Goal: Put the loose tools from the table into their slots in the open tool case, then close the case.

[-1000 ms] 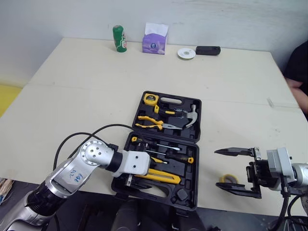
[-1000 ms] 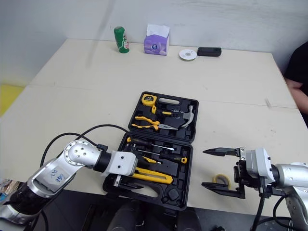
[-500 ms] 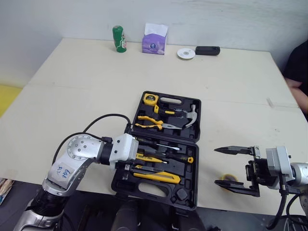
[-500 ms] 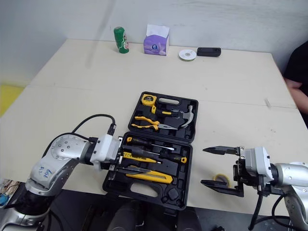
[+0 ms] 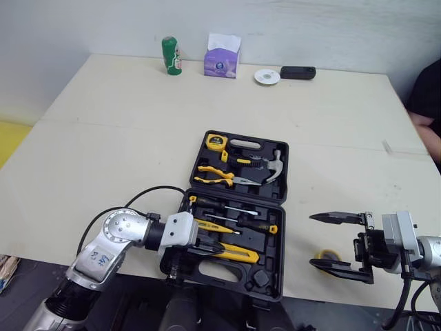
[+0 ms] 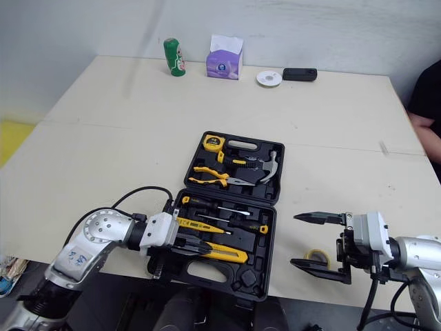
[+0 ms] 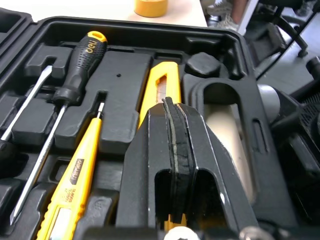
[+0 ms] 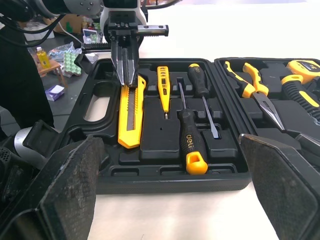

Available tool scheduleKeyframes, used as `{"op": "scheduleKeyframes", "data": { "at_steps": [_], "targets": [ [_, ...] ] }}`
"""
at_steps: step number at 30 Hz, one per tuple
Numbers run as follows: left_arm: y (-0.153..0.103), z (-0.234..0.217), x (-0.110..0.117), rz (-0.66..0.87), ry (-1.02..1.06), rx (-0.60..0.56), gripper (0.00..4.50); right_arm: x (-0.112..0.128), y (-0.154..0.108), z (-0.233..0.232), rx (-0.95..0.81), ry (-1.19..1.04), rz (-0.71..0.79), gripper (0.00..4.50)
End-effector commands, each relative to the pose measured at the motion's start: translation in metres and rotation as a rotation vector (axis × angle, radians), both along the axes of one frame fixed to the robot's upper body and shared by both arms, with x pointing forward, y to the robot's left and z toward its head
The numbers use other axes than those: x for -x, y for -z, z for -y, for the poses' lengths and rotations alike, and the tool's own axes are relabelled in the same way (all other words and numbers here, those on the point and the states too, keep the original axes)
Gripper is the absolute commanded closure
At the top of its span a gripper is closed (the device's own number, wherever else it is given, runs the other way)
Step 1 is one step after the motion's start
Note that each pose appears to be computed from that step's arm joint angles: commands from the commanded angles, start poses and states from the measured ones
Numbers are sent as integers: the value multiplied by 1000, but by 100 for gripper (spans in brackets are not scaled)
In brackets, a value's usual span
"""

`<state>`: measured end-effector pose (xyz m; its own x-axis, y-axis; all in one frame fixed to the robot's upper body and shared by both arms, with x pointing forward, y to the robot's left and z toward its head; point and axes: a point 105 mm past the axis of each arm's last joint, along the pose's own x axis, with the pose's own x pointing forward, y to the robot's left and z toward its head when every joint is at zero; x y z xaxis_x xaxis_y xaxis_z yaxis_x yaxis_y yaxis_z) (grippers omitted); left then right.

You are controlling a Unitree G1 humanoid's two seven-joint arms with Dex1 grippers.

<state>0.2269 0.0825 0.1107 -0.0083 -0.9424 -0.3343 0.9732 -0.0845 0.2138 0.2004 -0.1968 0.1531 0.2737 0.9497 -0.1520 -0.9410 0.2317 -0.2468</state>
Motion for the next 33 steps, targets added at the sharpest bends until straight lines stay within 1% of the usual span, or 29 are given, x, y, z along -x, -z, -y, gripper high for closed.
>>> {"op": "scheduleKeyframes", "data": {
  "at_steps": [1, 6, 9, 12, 21, 23, 27, 30, 32, 33],
  "targets": [
    [4, 1, 2, -12, -5, -11, 446, 0, -9, 1, 4, 6, 48, 0],
    [16, -1, 3, -24, -2, -71, 446, -2, -9, 0, 8, 6, 49, 0],
    [23, -1, 3, -64, -26, -91, 446, -2, -9, 0, 9, 7, 49, 0],
    [35, -5, 5, -80, -34, -156, 446, -2, -9, 1, 11, 8, 49, 0],
    [67, -19, -2, -141, -140, -307, 446, -3, -9, 1, 8, 6, 50, 0],
    [71, -22, -3, -133, -146, -333, 446, -3, -9, 0, 8, 6, 52, 0],
    [62, -17, -3, -108, -140, -262, 446, -4, -8, 2, 8, 14, 54, 0],
    [48, -15, -10, -38, -145, -191, 446, -7, -7, 7, 11, 37, 61, 0],
    [33, -15, -17, 29, -153, -124, 446, -10, -6, 13, 20, 66, 71, 0],
    [20, -15, -19, 59, -150, -66, 446, -13, -7, 19, 24, 92, 80, 0]
  ]
}}
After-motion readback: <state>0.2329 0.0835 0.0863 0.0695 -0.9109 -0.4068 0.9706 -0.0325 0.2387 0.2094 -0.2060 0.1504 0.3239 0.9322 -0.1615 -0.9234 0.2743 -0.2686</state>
